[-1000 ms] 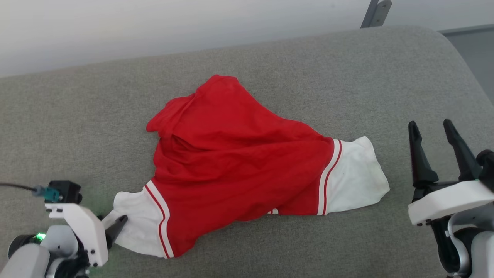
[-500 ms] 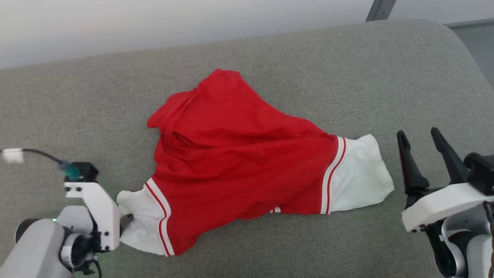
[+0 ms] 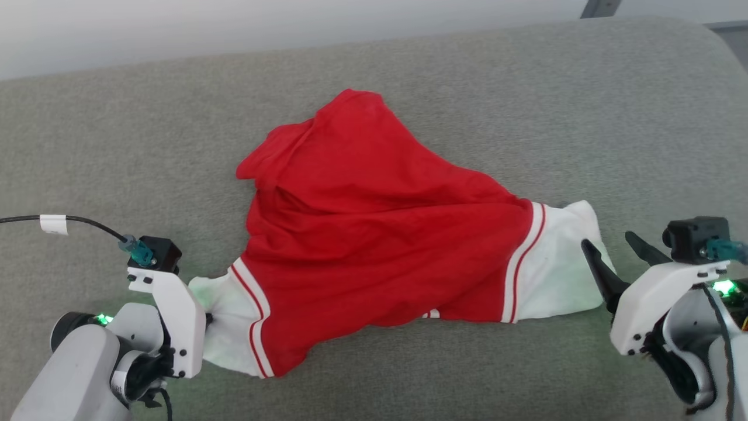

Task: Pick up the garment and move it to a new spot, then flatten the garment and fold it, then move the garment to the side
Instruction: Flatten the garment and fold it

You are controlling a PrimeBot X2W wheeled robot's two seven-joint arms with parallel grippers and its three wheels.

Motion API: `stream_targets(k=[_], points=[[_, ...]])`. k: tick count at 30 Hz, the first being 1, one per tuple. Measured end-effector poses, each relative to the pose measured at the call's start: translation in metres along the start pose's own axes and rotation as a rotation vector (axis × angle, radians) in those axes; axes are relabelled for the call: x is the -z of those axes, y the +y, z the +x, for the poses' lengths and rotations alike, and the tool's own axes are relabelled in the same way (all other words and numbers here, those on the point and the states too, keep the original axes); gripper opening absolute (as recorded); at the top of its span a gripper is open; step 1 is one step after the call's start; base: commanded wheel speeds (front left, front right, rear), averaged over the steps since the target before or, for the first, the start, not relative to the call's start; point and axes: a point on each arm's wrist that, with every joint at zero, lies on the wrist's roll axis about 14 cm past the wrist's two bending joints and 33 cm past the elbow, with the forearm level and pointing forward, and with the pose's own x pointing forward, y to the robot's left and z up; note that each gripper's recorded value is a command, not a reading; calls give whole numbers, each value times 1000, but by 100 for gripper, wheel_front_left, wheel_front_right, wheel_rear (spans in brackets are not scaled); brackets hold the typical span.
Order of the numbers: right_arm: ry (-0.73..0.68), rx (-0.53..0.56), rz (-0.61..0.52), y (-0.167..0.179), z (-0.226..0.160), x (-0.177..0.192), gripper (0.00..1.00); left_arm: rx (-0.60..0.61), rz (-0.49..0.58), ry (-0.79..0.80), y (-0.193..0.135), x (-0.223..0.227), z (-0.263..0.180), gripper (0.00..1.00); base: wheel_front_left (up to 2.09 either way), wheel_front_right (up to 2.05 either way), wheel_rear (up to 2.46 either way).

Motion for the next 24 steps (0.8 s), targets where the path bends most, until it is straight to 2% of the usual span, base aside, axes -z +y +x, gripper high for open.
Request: stream_targets(k=[4, 11, 17, 21, 22, 23, 24], points=[[122, -22, -26, -4, 15, 19, 100, 9, -18, -15, 1, -1, 0, 0, 0, 0, 0], [411, -72, -22, -2, 34, 74, 100, 24, -61, -38, 4, 0, 2, 0, 0, 0, 0], [577, -91, 17, 0, 41, 89, 100, 25, -88, -47, 7, 2, 3, 0, 0, 0, 0], [616, -102, 36, 2, 43, 90, 100, 25, -92, -51, 8, 2, 2, 0, 0, 0, 0], [629, -107, 31, 3, 43, 90, 76, 24, -93, -56, 8, 2, 2, 0, 0, 0, 0], [643, -116, 16, 5, 43, 89, 0, 23, -94, -57, 9, 2, 2, 0, 0, 0, 0], [649, -122, 21, 6, 42, 88, 0, 22, -95, -58, 9, 2, 2, 0, 0, 0, 0]])
